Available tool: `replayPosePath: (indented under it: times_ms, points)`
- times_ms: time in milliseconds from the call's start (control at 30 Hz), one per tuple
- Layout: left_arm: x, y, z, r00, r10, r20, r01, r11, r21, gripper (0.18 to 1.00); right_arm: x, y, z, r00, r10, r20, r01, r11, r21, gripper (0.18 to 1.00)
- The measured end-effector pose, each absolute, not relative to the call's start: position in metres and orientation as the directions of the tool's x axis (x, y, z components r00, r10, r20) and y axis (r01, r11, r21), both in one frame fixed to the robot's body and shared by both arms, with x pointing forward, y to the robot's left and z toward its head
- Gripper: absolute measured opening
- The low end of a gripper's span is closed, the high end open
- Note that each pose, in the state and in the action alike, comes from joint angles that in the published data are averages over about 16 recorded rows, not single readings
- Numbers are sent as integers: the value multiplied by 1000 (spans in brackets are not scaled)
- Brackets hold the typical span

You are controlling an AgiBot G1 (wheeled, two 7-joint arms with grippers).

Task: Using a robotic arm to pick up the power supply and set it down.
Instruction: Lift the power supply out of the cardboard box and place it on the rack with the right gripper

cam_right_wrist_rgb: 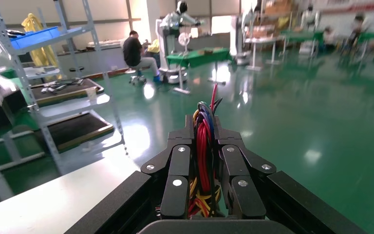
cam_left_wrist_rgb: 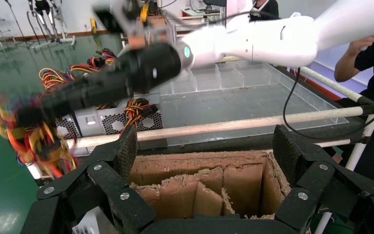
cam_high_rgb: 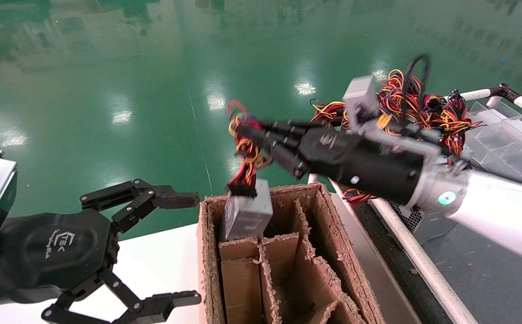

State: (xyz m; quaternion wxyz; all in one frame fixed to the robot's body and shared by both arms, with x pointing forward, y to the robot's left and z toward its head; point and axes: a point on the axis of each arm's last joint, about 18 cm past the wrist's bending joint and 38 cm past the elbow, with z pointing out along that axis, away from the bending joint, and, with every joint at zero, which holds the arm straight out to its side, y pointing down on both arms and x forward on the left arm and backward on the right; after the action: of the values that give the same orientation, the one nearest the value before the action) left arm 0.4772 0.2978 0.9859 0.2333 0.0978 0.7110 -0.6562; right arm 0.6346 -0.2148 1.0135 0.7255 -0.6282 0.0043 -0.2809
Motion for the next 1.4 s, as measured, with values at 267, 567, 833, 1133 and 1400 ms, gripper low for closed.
replayPosePath:
  times_ms: [267,567,833,1133,1400]
  points:
    - [477,298,986,-872,-167,-460,445,120,-887,1001,610,-252,1078,759,-491,427,519,61,-853,251]
    - [477,298,986,-872,-167,-460,445,120,-887,1001,579,-311,1155,613,-617,494,637,16,-771,251]
    - [477,298,986,-872,-167,-460,445,120,-887,1001,545,-381,1209,422,-734,533,710,-98,-697,251]
    - [477,298,986,-872,-167,-460,445,120,-887,1001,499,-473,1221,225,-834,503,693,-226,-684,251]
    - [477,298,986,-872,-167,-460,445,120,-887,1001,467,-544,1184,146,-889,433,586,-275,-762,251]
